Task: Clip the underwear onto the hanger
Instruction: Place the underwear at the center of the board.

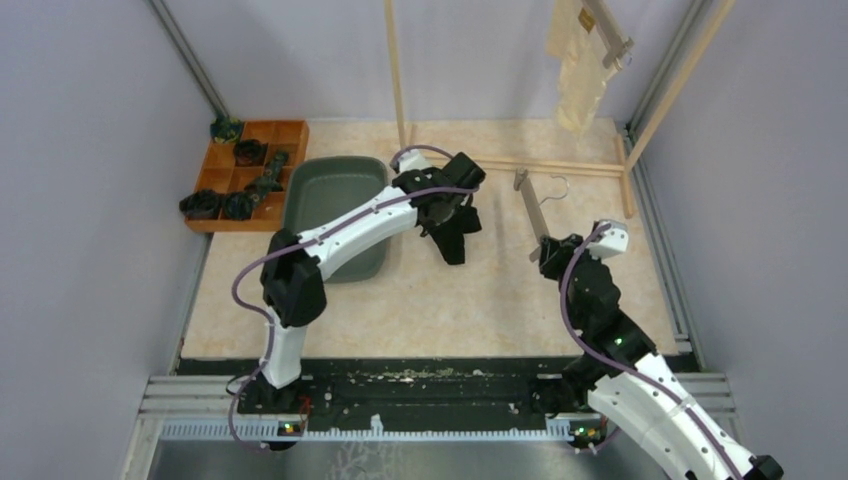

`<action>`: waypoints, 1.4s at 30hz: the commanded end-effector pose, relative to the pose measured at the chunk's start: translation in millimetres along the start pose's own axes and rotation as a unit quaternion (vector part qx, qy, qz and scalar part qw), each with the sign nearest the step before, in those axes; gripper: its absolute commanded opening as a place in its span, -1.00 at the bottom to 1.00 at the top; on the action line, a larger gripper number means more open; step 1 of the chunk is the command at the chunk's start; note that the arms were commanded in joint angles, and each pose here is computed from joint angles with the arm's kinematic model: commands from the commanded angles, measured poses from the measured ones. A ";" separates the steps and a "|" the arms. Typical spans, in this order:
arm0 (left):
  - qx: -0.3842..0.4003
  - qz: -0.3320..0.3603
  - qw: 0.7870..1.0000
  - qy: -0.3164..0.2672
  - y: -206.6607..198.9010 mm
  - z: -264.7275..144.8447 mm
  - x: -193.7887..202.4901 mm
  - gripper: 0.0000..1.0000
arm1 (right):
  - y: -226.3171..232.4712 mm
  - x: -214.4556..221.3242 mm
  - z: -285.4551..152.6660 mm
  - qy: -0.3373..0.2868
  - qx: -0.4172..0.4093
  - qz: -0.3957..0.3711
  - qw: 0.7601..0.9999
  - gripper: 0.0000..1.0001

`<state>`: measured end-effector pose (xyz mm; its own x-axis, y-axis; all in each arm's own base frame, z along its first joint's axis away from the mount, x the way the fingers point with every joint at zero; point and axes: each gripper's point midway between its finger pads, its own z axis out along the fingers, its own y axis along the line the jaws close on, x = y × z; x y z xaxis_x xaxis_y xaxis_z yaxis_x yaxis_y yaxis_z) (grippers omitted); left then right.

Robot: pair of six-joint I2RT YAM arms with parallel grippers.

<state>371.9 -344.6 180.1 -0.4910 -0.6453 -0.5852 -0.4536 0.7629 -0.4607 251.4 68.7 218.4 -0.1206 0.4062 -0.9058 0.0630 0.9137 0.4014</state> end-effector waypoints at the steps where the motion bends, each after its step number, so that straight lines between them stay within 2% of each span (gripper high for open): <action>1: -0.047 -0.002 0.998 -0.035 9.7 17.3 -8.3 -1.00 | 7.6 -15.9 -3.6 -0.025 -0.015 0.024 0.999 -1.00; 6: -0.038 -0.006 0.999 -0.029 -0.2 40.1 -15.0 -0.98 | 6.9 -15.6 -4.9 -0.024 -0.015 0.023 0.999 -1.00; 7: -0.036 -0.010 0.999 -0.031 -0.4 43.7 -18.9 -0.83 | 6.8 -15.6 -4.9 -0.024 -0.015 0.022 0.999 -1.00; 9: -0.013 0.004 0.999 -0.036 -7.8 49.4 -25.2 0.15 | 7.0 -14.9 -4.9 -0.023 -0.016 0.021 0.999 -1.00; 10: -0.005 0.008 0.999 -0.039 -9.5 49.6 -29.7 0.47 | 7.2 -15.3 -5.0 -0.024 -0.017 0.021 0.999 -1.00; 12: 0.015 0.003 0.999 -0.051 -14.3 46.6 -37.3 0.85 | 6.9 -14.5 -4.5 -0.024 -0.016 0.020 0.999 -1.00; 13: 0.025 0.008 0.998 -0.057 -15.5 44.1 -41.0 0.92 | 7.1 -14.8 -4.4 -0.024 -0.017 0.020 0.999 -1.00; 16: 0.051 0.014 0.996 -0.069 -15.6 33.1 -49.8 0.96 | 7.4 -13.3 -3.6 -0.023 -0.018 0.018 0.999 -1.00; 19: 0.069 0.039 0.994 -0.076 -8.3 19.2 -50.8 0.89 | 8.4 -11.4 -2.1 -0.021 -0.019 0.017 0.999 -1.00; 24: 0.077 0.116 0.987 -0.081 6.1 2.2 -28.8 0.57 | 11.1 -8.7 0.1 -0.017 -0.023 0.016 0.999 -1.00; 26: 0.059 0.146 0.984 -0.089 15.6 -1.5 -16.3 0.54 | 11.7 -7.3 0.6 -0.015 -0.025 0.016 0.999 -1.00; 30: 0.001 0.188 0.976 -0.109 43.4 4.6 13.6 0.53 | 12.7 -6.2 0.8 -0.014 -0.028 0.015 0.999 -1.00; 35: -0.072 0.193 0.972 -0.111 82.2 21.8 36.7 0.63 | 12.5 -4.4 0.4 -0.011 -0.029 0.015 0.999 -1.00; 42: -0.099 0.201 0.967 -0.123 110.9 38.2 46.9 0.68 | 12.4 -2.4 0.5 -0.009 -0.030 0.014 0.999 -1.00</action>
<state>326.3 -311.5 73.4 -0.5415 -0.2384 -0.8062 -0.3392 0.9394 -0.0499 250.1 73.1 205.8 -0.1574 0.3927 -0.9061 0.0508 0.9195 0.3897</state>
